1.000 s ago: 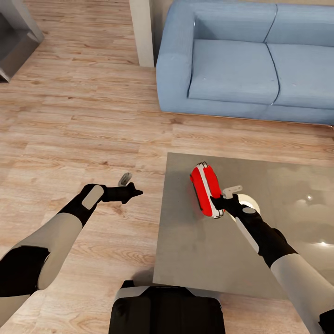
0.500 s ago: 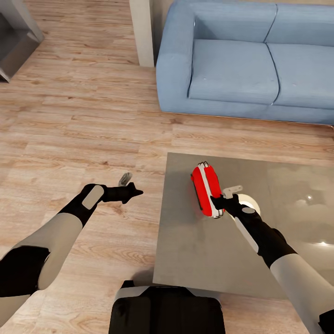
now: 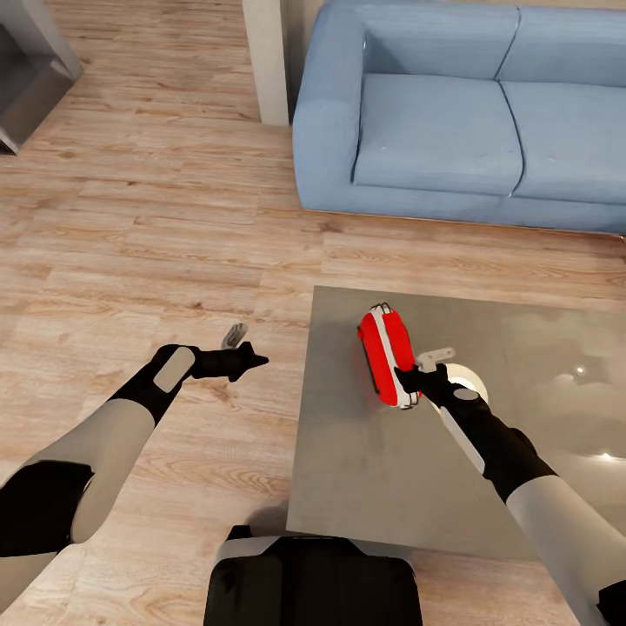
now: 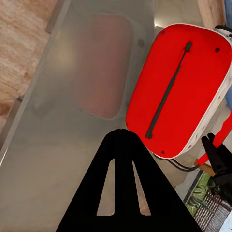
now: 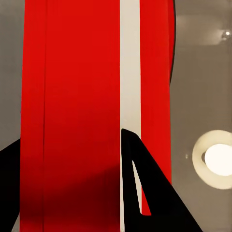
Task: Turn on the radio receiver that's on the table in the living room.
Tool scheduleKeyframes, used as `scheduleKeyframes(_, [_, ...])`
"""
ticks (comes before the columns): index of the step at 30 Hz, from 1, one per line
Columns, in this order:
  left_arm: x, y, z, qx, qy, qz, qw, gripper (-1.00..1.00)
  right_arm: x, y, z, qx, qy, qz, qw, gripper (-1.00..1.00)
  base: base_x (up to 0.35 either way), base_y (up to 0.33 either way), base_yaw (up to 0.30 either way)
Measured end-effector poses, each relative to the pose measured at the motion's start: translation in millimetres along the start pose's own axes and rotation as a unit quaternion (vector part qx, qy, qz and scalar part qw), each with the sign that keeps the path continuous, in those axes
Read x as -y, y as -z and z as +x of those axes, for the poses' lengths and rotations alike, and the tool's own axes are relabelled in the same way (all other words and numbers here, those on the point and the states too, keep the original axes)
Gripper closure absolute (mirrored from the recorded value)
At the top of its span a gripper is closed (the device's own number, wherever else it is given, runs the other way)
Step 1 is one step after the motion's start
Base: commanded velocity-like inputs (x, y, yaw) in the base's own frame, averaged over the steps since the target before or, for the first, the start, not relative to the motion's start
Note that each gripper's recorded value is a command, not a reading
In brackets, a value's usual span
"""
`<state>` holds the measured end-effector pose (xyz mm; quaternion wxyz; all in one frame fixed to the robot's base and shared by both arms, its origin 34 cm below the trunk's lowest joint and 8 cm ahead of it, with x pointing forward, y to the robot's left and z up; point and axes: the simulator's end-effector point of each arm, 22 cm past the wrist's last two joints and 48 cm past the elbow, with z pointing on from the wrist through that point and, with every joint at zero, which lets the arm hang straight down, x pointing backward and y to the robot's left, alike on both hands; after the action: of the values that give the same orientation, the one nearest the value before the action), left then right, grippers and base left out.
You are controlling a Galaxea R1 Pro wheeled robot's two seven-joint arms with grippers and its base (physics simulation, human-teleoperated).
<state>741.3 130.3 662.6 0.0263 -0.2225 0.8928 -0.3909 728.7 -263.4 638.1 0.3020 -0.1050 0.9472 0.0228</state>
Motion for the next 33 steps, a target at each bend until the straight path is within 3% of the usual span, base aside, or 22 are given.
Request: scheduleKeyframes(33, [1,-0.1,-2,0.001,-0.001,0.001,1.0,1.0,7,8.8,-24,0.002,0.027,0.009,0.9996,1.0,0.0,0.0,0.0])
